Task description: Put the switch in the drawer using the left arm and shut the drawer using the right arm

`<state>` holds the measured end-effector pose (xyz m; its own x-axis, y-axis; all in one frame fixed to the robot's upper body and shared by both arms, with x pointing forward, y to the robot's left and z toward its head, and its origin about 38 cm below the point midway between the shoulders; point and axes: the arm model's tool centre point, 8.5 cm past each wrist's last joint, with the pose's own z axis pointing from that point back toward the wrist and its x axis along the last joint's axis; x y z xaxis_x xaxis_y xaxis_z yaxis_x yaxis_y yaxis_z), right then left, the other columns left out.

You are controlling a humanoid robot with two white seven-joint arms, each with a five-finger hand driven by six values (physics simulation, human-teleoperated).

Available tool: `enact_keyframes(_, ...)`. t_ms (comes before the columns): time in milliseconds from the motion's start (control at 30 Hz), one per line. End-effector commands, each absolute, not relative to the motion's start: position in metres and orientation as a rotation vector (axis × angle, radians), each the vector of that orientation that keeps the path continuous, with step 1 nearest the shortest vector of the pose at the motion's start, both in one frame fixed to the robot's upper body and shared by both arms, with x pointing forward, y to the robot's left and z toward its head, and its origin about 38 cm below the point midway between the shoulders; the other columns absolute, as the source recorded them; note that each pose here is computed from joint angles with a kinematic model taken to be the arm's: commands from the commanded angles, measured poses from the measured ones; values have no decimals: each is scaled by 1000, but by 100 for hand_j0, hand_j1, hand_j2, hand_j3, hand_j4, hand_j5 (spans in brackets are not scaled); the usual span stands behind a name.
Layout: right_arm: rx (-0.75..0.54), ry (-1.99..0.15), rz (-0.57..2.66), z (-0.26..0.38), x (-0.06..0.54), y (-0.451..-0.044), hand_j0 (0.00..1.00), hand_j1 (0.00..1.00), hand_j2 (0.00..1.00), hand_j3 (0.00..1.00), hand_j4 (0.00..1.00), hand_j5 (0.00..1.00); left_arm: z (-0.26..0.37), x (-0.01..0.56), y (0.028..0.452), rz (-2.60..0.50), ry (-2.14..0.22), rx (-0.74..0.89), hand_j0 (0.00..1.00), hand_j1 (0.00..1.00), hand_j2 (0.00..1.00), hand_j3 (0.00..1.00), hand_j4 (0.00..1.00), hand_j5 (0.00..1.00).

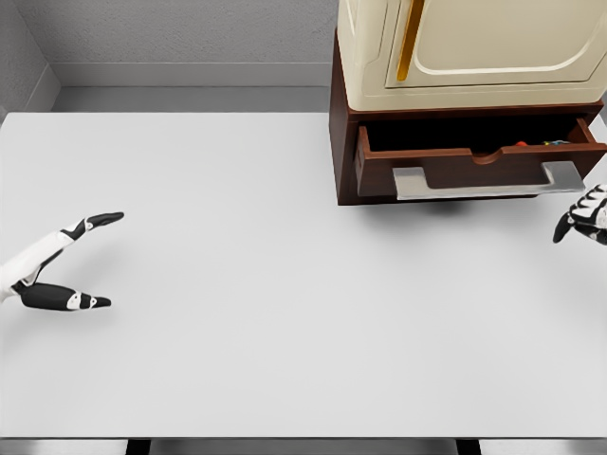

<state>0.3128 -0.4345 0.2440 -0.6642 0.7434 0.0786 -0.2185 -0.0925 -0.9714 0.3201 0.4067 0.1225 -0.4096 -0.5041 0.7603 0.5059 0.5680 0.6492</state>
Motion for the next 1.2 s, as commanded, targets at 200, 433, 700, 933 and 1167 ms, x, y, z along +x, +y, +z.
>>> enact_keyframes(200, -530, -1581, 1849, 238, 305, -409, 44, 44, 44, 44, 44, 44, 124, 321, 407, -1096, -1665, -4, 100, 100, 100, 100, 100, 100)
enact_keyframes(433, -520, -1636, 1792, 231, 304, -401, 45, 45, 45, 45, 45, 45, 124, 321, 408, -1096, -1663, -3, 100, 100, 100, 100, 100, 100)
enact_keyframes(700, -532, -1710, 1727, 230, 308, -394, 44, 44, 44, 44, 44, 44, 124, 321, 407, -1096, -1665, -4, 100, 100, 100, 100, 100, 100)
enact_keyframes(933, -523, -1730, 1706, 226, 309, -390, 44, 44, 44, 44, 44, 44, 124, 320, 407, -1098, -1664, -4, 100, 100, 100, 100, 100, 100)
enact_keyframes(1167, -492, -1772, 1690, 217, 315, -375, 45, 45, 45, 45, 45, 45, 124, 320, 407, -1096, -1664, -5, 100, 100, 100, 100, 100, 100)
